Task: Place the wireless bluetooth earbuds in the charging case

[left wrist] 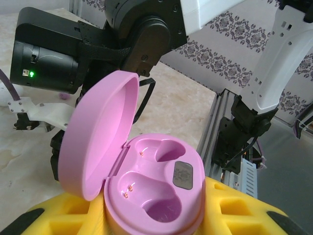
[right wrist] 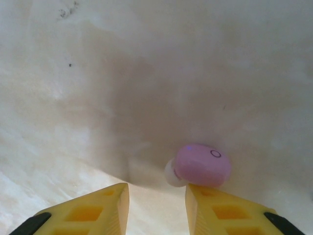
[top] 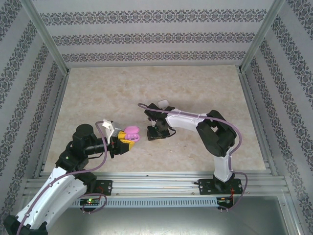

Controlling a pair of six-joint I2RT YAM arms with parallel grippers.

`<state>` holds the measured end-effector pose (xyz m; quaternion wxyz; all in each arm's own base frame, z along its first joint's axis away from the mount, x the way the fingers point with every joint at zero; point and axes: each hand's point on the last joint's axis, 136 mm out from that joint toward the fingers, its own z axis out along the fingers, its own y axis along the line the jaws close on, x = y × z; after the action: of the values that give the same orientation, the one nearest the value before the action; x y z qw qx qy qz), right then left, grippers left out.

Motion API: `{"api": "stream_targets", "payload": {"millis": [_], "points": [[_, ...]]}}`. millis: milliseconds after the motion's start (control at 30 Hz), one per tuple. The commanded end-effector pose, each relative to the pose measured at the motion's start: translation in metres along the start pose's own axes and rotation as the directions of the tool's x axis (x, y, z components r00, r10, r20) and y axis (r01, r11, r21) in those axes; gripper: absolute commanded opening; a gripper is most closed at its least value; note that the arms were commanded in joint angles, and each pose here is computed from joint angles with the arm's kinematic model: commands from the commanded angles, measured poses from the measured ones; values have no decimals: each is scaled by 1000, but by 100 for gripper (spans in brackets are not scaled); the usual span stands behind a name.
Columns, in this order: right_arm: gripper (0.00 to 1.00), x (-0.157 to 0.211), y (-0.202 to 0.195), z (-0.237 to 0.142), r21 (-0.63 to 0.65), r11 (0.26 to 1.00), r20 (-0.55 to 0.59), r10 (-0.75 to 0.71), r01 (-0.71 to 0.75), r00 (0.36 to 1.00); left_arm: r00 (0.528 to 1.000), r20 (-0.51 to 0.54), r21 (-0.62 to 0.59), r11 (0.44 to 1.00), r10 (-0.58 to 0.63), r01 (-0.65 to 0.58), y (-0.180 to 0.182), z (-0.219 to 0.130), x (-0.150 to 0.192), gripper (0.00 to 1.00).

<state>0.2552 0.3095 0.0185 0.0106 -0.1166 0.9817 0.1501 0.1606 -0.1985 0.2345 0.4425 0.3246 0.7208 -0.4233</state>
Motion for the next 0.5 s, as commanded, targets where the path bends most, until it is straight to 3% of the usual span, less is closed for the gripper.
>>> {"api": "stream_targets", "payload": {"millis": [0, 467], "points": [[36, -9, -8, -1, 44, 999, 0, -2, 2, 1000, 999, 25, 9, 999, 39, -40, -4, -2, -7, 22], [37, -22, -17, -13, 156, 988, 4, 3, -3, 1000, 999, 23, 9, 999, 46, -47, -4, -2, -4, 22]]}}
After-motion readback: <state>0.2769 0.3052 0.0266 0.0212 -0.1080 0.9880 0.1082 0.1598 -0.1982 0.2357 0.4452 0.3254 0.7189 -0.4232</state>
